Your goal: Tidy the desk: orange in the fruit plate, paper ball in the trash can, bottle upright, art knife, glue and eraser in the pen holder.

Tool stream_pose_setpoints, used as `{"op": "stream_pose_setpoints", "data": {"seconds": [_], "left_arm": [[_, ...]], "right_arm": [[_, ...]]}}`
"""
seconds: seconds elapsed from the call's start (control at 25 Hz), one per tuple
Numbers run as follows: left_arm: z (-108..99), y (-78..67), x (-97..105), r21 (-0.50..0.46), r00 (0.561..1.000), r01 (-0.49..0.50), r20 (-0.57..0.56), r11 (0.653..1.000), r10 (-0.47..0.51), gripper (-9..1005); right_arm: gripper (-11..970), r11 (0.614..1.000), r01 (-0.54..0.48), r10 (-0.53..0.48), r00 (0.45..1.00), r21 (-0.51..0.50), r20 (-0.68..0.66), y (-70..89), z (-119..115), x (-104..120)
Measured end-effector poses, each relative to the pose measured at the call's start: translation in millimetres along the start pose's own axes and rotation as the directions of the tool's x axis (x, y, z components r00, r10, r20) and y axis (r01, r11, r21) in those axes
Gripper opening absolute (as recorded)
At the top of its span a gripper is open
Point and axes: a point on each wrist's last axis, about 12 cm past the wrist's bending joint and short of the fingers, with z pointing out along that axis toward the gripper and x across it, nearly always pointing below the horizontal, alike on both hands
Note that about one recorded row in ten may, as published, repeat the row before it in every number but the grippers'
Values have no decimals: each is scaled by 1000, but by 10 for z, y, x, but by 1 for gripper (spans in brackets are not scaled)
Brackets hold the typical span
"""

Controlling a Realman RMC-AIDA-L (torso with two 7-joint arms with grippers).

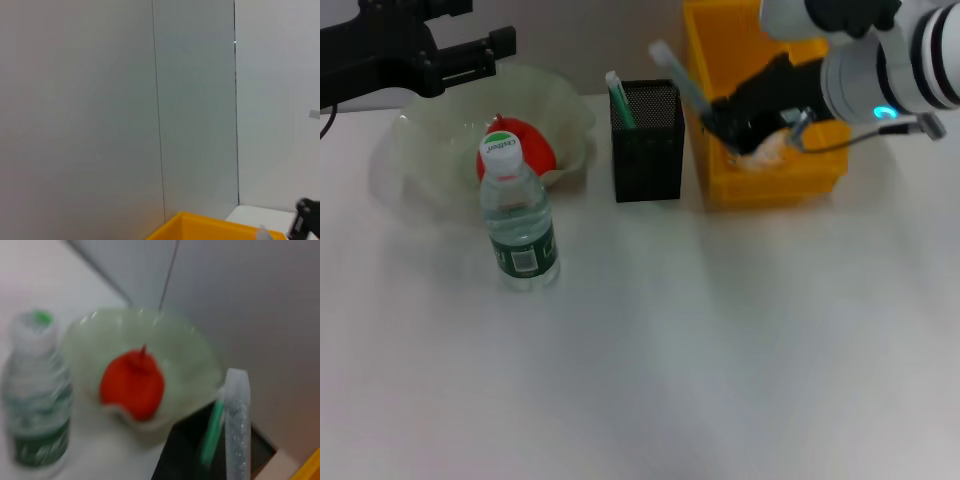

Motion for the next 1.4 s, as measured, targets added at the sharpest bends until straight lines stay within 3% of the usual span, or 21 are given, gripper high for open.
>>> {"op": "stream_pose_setpoints", "data": {"seconds": [0.24,0.8,1.4], "left_arm": [[-15,9,7,-8,1000,2,0,1000,-2,725],[-36,30,1,-19,1000,1,1,1000,-1,726],[-16,41,-32,-11,1000,-7,-3,1000,7,727]], "right_arm": [[120,999,-36,32,993,30,115,-48,114,-27],[117,995,-99,104,927,-30,359,-81,350,35],[116,985,-170,164,922,-15,351,-122,655,266]]}}
